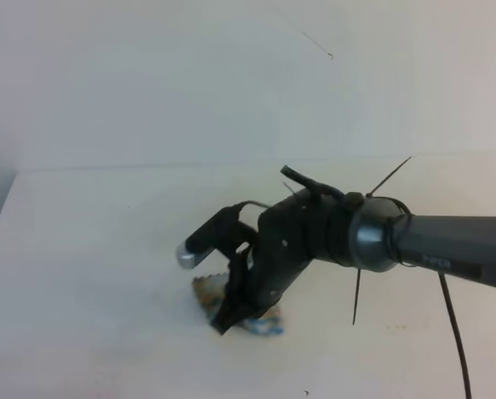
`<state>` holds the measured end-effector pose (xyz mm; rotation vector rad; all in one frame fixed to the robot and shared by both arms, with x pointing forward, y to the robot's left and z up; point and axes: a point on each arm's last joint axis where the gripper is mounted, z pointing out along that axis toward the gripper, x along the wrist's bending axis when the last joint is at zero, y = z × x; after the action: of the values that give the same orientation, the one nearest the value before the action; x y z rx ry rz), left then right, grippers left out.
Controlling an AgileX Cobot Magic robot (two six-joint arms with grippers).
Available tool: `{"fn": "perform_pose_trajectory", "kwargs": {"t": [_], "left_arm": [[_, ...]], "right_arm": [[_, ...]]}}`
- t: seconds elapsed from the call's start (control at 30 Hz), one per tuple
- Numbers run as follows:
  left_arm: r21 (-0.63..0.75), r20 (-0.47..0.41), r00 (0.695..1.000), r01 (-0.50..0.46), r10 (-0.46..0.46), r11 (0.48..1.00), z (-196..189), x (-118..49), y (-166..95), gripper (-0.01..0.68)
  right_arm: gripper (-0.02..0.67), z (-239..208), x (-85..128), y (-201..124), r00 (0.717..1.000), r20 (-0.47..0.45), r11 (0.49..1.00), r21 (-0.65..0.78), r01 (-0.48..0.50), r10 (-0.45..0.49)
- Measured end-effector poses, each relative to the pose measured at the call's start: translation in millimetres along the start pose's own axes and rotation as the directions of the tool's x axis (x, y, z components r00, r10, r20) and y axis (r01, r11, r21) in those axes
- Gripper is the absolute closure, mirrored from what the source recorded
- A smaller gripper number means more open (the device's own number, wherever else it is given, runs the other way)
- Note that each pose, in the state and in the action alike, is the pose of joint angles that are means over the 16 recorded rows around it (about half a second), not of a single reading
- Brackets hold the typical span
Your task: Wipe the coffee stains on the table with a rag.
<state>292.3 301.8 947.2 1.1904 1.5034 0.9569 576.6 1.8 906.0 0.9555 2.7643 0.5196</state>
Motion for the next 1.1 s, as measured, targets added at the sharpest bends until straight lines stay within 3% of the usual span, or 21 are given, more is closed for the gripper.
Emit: {"fn": "perform_pose_trajectory", "kwargs": {"t": [0.13,0.3,0.53,0.73,1.1], "left_arm": [[0.0,0.0,1.0,0.0,0.0,1.0,0.0,0.0,0.0,0.672],[0.0,0.0,1.0,0.0,0.0,1.0,0.0,0.0,0.0,0.672],[0.0,0.0,1.0,0.0,0.0,1.0,0.0,0.0,0.0,0.672],[0.0,0.0,1.0,0.0,0.0,1.0,0.0,0.0,0.0,0.672],[0.0,0.0,1.0,0.0,0.0,1.0,0.0,0.0,0.0,0.672]], "right_arm": [[0.628,-4.0,-41.2,-5.5,0.989,0.138,0.999,0.008,-0.047,0.046],[0.627,-13.9,-98.2,-23.7,0.948,0.275,0.985,0.026,-0.171,0.158],[0.627,-35.4,-147.3,-57.1,0.892,0.343,0.942,0.053,-0.331,0.294],[0.627,-57.4,-145.3,-81.3,0.877,0.303,0.914,0.04,-0.403,0.374],[0.628,-69.2,-95.4,-109.5,0.881,0.15,0.893,-0.048,-0.447,0.448]]}}
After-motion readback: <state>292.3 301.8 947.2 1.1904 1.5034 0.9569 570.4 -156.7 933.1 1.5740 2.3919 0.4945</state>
